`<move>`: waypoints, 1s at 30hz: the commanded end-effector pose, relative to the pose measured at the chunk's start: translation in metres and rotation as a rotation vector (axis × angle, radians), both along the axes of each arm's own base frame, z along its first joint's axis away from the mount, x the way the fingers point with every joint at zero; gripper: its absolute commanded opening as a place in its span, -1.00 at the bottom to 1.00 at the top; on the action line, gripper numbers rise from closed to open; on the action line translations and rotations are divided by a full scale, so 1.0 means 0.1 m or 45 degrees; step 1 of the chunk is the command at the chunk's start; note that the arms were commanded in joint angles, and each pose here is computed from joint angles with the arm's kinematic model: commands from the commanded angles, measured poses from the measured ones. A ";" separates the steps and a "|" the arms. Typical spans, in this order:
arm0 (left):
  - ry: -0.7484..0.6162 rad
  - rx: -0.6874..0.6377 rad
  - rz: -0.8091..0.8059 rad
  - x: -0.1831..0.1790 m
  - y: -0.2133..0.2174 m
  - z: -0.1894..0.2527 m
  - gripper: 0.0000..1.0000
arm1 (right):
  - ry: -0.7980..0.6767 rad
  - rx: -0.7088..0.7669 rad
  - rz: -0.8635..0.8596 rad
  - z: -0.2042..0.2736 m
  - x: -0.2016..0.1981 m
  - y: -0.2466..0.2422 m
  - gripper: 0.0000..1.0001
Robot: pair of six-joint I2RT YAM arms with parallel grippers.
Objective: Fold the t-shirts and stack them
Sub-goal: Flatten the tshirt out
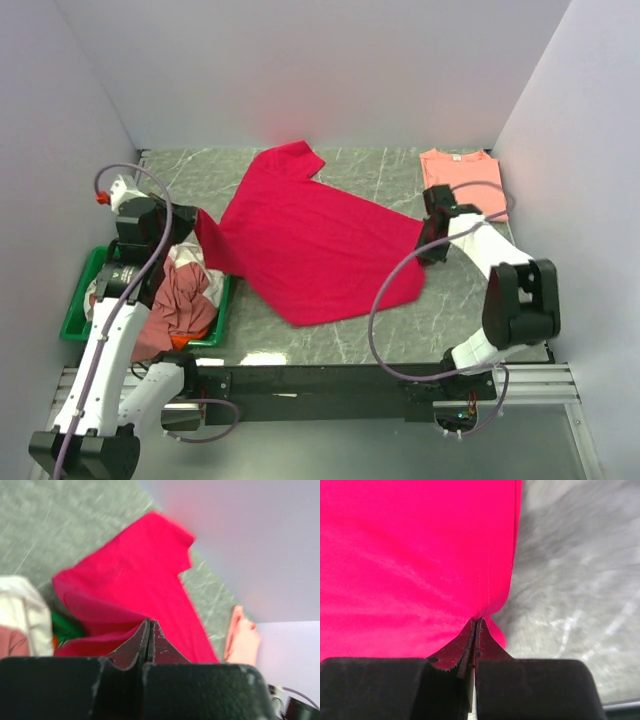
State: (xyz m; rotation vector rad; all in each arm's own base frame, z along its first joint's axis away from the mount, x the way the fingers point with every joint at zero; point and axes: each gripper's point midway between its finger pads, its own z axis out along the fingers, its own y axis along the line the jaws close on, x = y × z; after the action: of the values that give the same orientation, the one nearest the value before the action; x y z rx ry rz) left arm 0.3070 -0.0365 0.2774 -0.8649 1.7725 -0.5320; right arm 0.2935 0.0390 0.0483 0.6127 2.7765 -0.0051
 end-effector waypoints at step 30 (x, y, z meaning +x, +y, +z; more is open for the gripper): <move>-0.188 0.110 0.192 0.22 0.34 0.55 -0.99 | -0.628 -0.077 -0.070 2.21 1.53 -0.30 -1.00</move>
State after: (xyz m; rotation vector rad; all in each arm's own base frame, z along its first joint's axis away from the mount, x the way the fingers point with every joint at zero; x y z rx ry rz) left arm 0.3415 -0.0120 0.2885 -0.8835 1.7060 -0.3915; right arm 0.4687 0.0165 0.2342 0.5916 2.3484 0.0494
